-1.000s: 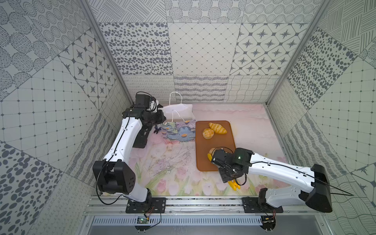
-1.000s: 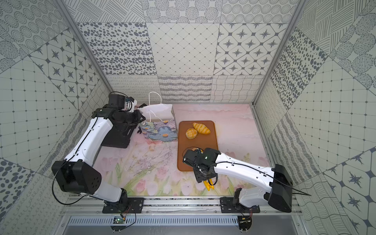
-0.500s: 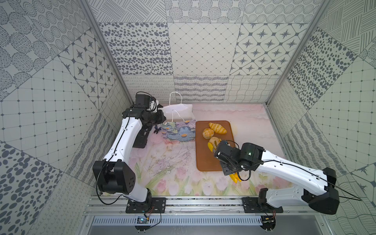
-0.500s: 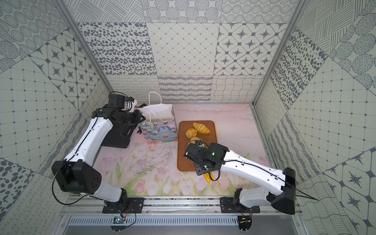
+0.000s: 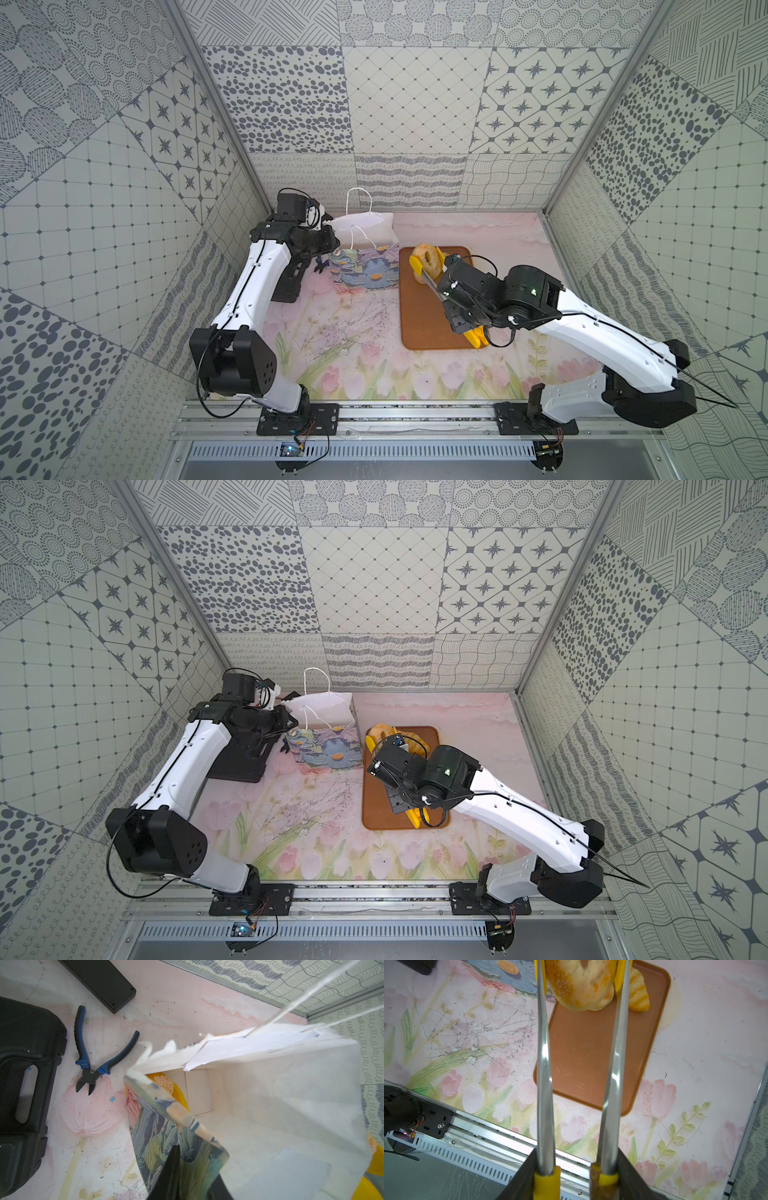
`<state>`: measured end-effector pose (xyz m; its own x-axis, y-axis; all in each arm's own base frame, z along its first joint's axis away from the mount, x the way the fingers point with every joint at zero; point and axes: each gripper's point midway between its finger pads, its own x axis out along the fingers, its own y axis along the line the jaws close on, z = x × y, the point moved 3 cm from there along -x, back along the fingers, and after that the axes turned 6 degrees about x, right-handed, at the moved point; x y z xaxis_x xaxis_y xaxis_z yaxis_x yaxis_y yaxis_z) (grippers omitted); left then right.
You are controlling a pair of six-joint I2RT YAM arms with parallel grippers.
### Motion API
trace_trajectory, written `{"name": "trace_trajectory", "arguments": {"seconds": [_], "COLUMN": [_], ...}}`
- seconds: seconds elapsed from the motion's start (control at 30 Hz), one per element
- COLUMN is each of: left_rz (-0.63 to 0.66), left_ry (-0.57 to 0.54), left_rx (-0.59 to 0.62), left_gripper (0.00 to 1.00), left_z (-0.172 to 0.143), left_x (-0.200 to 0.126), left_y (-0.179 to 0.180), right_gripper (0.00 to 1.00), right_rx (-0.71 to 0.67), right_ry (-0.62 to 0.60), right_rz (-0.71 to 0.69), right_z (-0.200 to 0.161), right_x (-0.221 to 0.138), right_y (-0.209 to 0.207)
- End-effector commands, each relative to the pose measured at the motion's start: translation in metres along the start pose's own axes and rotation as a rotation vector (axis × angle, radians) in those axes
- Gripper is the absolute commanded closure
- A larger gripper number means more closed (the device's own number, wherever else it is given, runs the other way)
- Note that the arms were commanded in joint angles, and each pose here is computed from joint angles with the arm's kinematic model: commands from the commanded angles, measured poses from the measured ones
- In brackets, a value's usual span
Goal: Pack bread into a paper bag
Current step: Place the fake bread in the paper bag.
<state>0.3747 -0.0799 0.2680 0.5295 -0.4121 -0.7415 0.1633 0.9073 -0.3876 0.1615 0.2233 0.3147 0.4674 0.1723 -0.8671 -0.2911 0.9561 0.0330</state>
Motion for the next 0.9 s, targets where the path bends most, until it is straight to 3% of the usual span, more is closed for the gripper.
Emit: {"name": "trace_trajectory", "arguments": {"seconds": [0.0, 0.47, 0.87], "left_rz": [0.009, 0.011, 0.009], "left_ry": [-0.001, 0.006, 0.002], "left_rx": [0.011, 0.007, 0.003], "left_gripper": [0.81, 0.81, 0.81], "left_z": [-0.002, -0.003, -0.003], "left_x": [-0.002, 0.001, 0.0], "left_y": [0.0, 0.002, 0.001], "right_gripper": [0.46, 0.46, 0.45], "right_rx": [-0.035, -0.075, -0.139], "right_ry": [-0.079, -0.21, -0.23], "right_rz": [0.001, 0.055, 0.054], "right_z": [0.022, 0.076, 0.111], "right_x": [-0.014, -0.046, -0.029], "right_y": [0.005, 0.034, 0.065]}}
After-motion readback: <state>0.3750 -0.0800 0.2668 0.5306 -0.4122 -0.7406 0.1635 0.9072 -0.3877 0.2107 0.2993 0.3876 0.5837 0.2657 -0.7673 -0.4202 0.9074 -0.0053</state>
